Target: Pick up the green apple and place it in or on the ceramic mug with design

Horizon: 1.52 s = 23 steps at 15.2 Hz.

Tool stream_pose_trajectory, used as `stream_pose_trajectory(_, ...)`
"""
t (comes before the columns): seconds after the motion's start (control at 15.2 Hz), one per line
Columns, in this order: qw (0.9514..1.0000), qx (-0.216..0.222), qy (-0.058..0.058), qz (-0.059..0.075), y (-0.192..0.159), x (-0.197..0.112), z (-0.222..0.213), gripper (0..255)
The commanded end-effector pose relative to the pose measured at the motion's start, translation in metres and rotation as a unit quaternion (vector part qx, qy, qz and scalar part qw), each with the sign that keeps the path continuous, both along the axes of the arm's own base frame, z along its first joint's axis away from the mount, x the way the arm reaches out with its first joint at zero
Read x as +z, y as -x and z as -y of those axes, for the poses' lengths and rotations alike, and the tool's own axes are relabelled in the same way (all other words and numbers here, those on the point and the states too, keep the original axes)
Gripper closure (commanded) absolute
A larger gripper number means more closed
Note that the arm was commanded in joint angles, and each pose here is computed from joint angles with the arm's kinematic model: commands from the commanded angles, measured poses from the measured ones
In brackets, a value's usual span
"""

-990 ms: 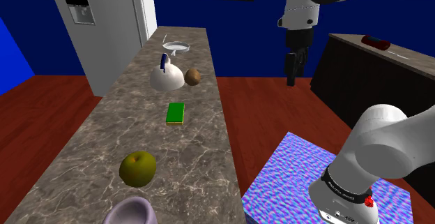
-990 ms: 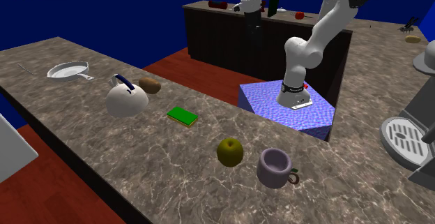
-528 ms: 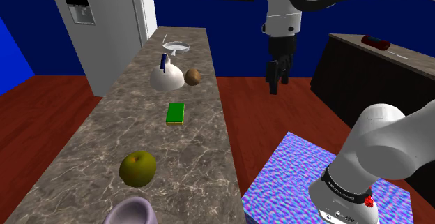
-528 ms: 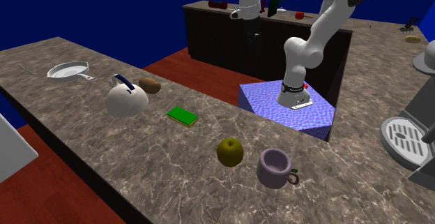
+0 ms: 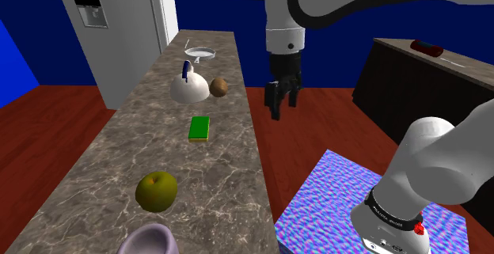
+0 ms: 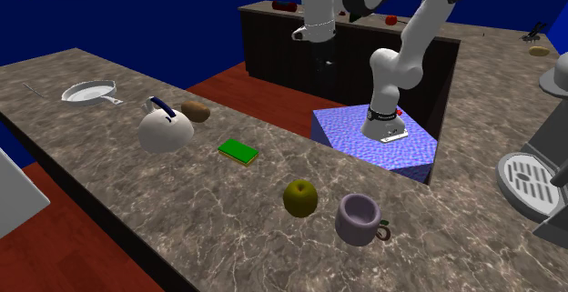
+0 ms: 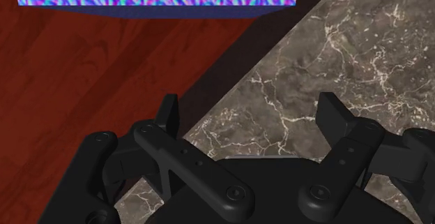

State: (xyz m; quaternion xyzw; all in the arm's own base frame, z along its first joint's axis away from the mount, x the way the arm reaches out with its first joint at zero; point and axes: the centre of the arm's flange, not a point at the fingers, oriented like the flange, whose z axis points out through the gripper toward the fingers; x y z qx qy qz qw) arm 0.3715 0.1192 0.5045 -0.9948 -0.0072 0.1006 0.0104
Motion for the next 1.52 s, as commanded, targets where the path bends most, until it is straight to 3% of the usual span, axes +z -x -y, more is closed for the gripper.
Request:
stream_pose_trajectory(0.0, 1.0, -0.001, -0.002, 0.003, -0.012, -0.007, -0.024, 0)
stream_pose_trajectory(1.45, 0.9993, -0.003, -0.013, 0.036, -0.14, -0.064, -0.269, 0)
